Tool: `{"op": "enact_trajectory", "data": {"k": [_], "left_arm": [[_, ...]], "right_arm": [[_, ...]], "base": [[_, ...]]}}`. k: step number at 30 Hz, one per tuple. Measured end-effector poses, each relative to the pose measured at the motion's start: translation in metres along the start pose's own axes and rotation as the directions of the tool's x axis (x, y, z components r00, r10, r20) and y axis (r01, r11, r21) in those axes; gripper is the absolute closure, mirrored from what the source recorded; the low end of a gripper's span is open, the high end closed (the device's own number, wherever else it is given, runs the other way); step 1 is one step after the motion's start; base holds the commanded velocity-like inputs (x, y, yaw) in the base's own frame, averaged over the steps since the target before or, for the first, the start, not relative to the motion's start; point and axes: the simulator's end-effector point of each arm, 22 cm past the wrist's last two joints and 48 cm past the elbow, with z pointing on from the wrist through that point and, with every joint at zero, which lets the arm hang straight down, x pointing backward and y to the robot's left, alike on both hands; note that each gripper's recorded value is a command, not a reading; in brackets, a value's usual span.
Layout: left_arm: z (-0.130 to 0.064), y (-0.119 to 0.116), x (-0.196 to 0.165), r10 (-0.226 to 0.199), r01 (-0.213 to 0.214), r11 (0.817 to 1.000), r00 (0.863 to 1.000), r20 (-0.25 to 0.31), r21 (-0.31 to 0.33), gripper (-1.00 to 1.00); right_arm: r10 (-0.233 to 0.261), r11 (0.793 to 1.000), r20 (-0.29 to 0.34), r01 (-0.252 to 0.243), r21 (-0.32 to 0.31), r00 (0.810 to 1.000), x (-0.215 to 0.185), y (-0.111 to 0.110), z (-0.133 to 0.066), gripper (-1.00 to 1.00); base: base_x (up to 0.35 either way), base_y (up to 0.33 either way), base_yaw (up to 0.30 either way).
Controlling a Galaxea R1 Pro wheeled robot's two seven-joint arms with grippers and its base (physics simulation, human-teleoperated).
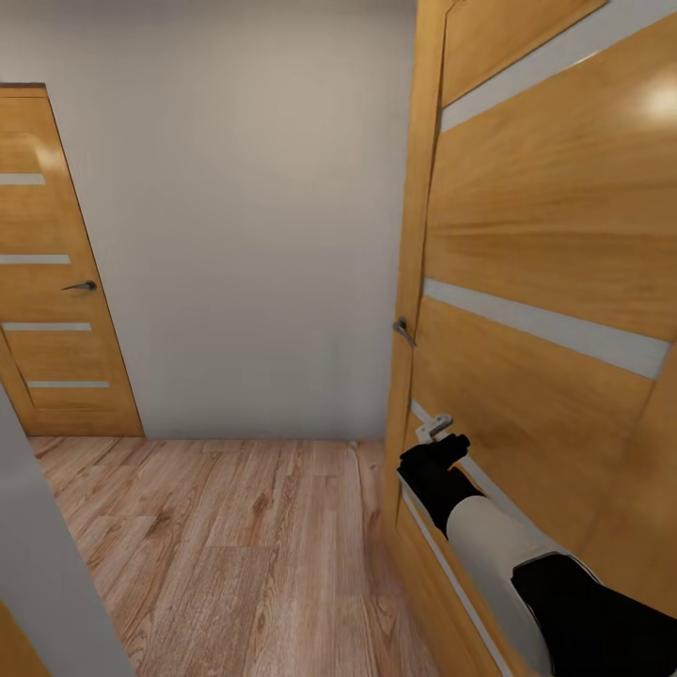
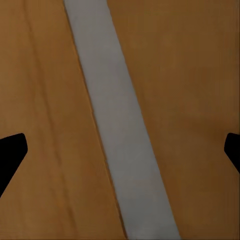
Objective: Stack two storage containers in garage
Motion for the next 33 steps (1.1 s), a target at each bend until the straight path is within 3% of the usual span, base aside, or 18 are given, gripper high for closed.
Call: {"op": "enact_trajectory", "data": {"k": [9,13,26,33], "left_arm": [[0.0,0.0,0.0,0.0,0.0,1.0,1.0,0.001,0.0,-1.0],[0.0,0.0,0.0,0.0,0.0,1.0,1.0,0.001,0.0,-1.0],[0.0,0.0,0.0,0.0,0.0,1.0,1.0,0.001,0.0,-1.0],[0.0,0.0,0.0,0.0,0.0,1.0,1.0,0.001,0.0,-1.0]], "right_arm": [[-0.008,1.0,-0.014,0.009,0.016,1.0,0.003,-0.011,0.007,-1.0],[0.031,1.0,-0.027,-0.031,0.004,0.999,0.002,-0.014,0.009,-1.0],[0.037,0.999,-0.032,-0.036,0.029,0.999,0.003,-0.031,0.015,-1.0],[0.067,0.997,-0.043,-0.065,0.029,0.997,0.003,-0.038,0.018,-1.0]], "base": [[0.0,0.0,0.0],[0.0,0.0,0.0],[0.0,0.0,0.0],[0.0,0.0,0.0]]}}
